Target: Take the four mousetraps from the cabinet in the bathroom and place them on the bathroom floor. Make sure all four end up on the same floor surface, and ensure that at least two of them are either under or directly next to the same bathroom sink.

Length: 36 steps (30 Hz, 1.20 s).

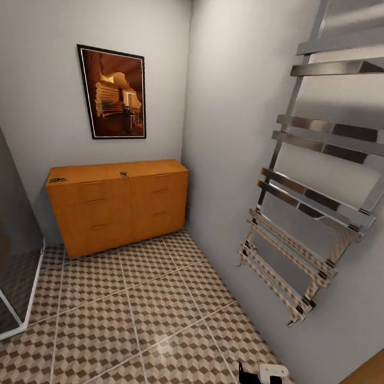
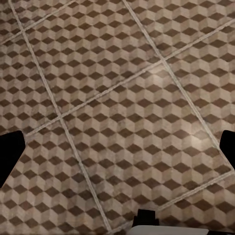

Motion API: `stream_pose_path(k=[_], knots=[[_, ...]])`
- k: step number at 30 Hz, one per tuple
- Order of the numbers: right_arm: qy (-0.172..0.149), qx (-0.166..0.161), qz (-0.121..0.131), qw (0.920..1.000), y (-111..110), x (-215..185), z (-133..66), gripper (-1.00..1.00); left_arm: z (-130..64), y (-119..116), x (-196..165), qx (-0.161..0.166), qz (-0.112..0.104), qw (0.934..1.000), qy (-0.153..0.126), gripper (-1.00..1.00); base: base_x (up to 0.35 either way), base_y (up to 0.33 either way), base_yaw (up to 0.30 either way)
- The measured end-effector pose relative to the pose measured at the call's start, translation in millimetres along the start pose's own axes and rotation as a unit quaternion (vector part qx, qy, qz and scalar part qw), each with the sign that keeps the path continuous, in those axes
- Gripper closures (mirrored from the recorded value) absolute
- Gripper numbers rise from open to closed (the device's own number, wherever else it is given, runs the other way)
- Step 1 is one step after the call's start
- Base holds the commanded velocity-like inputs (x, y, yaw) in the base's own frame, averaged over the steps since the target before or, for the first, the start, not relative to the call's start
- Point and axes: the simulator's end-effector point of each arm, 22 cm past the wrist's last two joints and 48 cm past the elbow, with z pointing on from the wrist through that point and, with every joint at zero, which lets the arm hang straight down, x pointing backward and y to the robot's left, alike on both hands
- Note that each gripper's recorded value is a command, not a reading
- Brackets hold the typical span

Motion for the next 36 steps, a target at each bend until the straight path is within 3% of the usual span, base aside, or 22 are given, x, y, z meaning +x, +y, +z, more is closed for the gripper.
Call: stream_pose_path(k=[36], knots=[[0.000,0.000,0.000,1.0000,0.0,0.0,0.0,-1.00,-0.1,0.2,0.5,-0.001,0.000,1.0000,0.001,-1.00,0.002,0.000,0.289]])
